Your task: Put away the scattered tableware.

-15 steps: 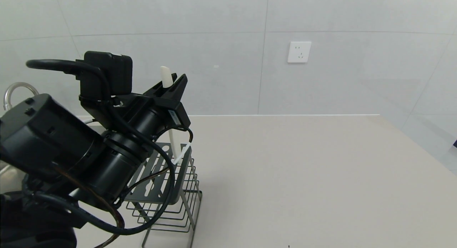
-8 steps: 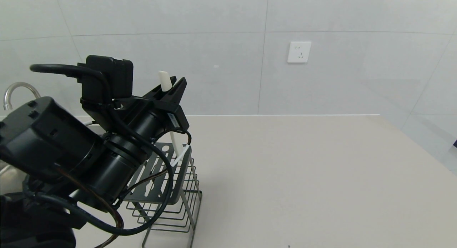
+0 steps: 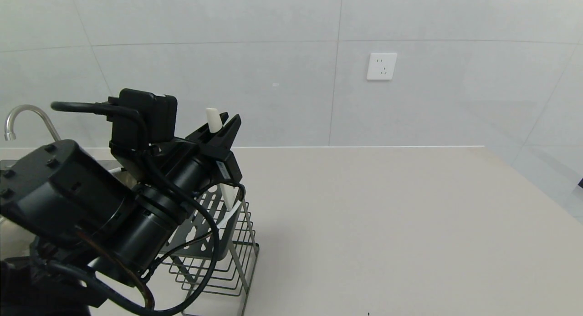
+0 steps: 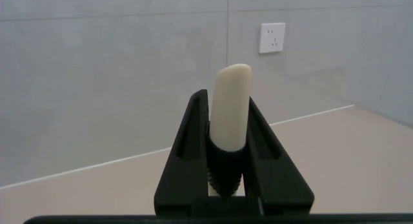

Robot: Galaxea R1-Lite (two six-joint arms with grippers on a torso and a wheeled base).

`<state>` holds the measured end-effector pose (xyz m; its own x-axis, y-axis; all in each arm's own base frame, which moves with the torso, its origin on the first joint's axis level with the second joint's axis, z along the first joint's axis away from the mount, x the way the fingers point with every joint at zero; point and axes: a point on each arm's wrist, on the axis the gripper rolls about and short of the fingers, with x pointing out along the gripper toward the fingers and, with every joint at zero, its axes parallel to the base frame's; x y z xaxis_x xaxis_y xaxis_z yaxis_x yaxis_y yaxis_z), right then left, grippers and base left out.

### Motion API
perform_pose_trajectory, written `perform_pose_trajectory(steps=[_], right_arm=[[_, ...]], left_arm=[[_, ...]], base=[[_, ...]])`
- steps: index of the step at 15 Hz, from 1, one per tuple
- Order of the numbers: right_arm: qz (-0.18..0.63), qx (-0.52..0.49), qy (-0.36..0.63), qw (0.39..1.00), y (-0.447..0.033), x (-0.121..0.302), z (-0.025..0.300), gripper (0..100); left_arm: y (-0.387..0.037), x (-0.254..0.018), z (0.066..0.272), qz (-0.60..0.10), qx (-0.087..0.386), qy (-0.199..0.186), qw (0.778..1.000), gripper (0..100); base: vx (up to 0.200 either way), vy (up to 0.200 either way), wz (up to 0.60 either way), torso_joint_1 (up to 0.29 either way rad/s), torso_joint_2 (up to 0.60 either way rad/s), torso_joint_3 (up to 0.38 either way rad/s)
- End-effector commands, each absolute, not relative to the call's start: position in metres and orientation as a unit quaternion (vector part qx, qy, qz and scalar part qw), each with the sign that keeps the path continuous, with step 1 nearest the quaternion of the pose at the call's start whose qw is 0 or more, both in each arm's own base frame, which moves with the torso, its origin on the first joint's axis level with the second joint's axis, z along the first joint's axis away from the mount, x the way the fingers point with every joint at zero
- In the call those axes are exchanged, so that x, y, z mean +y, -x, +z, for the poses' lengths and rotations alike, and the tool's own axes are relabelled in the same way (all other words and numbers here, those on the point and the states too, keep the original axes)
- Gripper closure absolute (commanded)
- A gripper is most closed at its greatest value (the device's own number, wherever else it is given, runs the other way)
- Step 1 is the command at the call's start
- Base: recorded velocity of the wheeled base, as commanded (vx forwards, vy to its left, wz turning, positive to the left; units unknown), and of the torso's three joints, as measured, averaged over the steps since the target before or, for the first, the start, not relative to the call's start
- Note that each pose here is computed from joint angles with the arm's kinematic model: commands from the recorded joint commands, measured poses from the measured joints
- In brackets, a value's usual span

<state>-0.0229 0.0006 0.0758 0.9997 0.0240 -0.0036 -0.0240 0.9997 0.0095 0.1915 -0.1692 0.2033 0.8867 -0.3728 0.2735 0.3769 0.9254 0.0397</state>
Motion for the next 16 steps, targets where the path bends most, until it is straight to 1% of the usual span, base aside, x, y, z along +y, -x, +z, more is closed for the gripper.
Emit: perform_pose_trajectory(steps=[1, 7, 11, 12, 16], right_arm=[[0.012, 0.002, -0.005, 1.000, 0.023, 0.001, 0.076, 100], [0.012, 0.002, -0.005, 1.000, 0.023, 0.001, 0.076, 100], [0.012, 0.002, -0.005, 1.000, 0.023, 0.001, 0.076, 100], [0.012, 0.002, -0.005, 1.000, 0.023, 0.001, 0.076, 100], [0.012, 0.003, -0.005, 1.000, 0.023, 0.001, 0.076, 100]], left_arm=[[-0.190, -0.167, 0.195, -0.194, -0.124, -0.001, 0.973, 100], [-0.195, -0.172, 0.184, -0.195, -0.106, -0.011, 0.975, 100], [-0.197, -0.174, 0.181, -0.197, -0.101, -0.011, 0.975, 100], [-0.197, -0.173, 0.182, -0.195, -0.102, -0.011, 0.975, 0], [-0.199, -0.170, 0.183, -0.187, -0.106, -0.009, 0.977, 0]], base=[[0.000, 0.000, 0.00, 0.000, 0.00, 0.000], [0.000, 0.000, 0.00, 0.000, 0.00, 0.000], [0.000, 0.000, 0.00, 0.000, 0.00, 0.000], [0.000, 0.000, 0.00, 0.000, 0.00, 0.000], [0.000, 0.000, 0.00, 0.000, 0.00, 0.000]])
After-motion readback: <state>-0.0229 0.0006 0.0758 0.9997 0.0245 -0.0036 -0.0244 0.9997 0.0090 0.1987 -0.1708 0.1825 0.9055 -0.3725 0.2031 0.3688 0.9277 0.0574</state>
